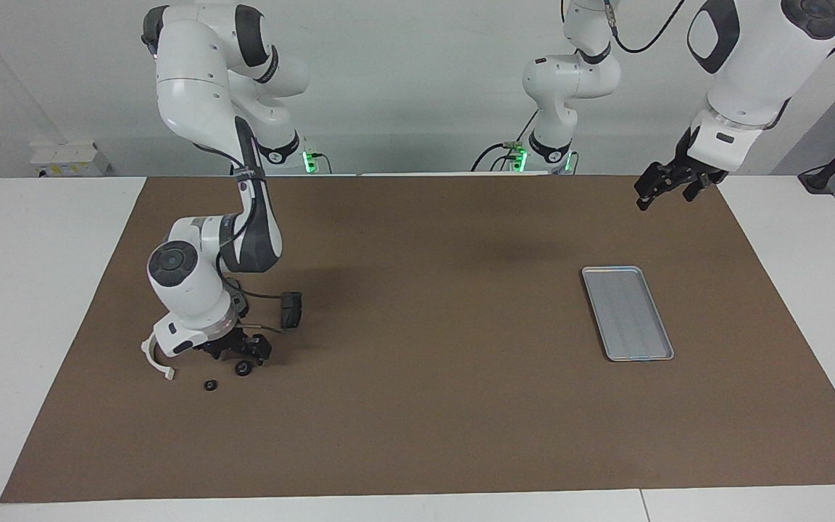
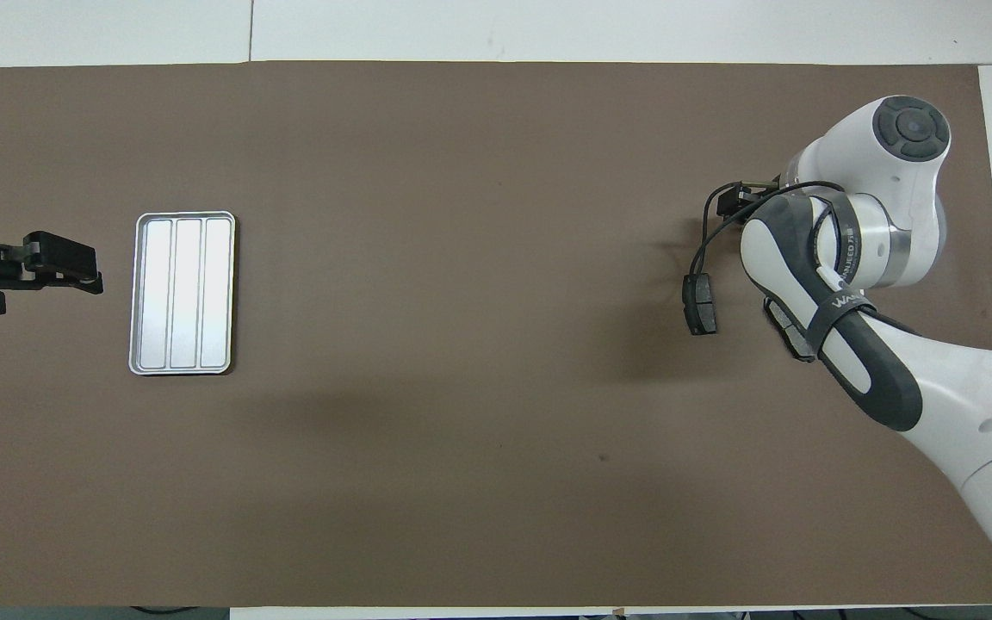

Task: Pick bearing gear from pile to tray
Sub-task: 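Reach the right gripper to the pile and grasp a small black bearing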

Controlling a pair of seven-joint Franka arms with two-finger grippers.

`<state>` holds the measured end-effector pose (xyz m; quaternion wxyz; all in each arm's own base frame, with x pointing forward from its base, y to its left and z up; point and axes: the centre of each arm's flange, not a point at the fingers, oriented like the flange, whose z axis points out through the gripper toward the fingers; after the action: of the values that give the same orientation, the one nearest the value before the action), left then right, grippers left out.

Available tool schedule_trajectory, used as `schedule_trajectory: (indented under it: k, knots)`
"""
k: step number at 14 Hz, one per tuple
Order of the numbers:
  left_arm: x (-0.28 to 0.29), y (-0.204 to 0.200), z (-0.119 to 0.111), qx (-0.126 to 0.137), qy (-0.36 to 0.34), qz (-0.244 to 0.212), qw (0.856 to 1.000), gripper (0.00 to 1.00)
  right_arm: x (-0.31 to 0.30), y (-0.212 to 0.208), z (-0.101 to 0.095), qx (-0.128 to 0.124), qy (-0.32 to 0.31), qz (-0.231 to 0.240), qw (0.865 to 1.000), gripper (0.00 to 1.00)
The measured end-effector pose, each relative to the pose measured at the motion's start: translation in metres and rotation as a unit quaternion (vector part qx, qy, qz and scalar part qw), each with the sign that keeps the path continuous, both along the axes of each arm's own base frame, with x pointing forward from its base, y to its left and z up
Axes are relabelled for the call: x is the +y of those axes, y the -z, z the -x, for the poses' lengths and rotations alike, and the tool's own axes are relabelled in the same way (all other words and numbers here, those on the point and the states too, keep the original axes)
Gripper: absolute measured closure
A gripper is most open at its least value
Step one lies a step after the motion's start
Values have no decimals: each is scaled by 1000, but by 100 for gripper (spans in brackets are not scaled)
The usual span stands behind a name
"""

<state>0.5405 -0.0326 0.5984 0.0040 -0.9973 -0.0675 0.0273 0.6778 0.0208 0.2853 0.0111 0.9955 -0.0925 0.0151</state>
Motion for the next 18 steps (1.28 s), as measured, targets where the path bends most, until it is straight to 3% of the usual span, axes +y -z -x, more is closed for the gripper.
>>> schedule_trajectory:
  k: [6, 8, 10, 12, 13, 15, 18]
  knots:
    - [0, 0, 0, 0, 0, 0, 1000, 0, 2, 3, -3, -5, 1, 0, 1000, 0]
    - [0, 0, 0, 0, 0, 0, 1000, 0, -2, 2, -3, -6, 4, 1, 1000, 19]
    - [0, 0, 0, 0, 0, 0, 1000, 0, -5, 2, -4, -8, 7, 0, 1000, 25]
    - [0, 0, 0, 0, 0, 0, 1000, 0, -5, 0, -5, -14, 10, -3, 1000, 49]
    - [0, 0, 0, 0, 0, 0, 1000, 0, -5, 0, -6, -15, 10, -4, 1000, 49]
    - [0, 0, 0, 0, 0, 0, 1000, 0, -7, -2, -6, -16, 12, -4, 1000, 65]
    - [0, 0, 0, 0, 0, 0, 1000, 0, -7, -2, -6, -16, 12, -4, 1000, 65]
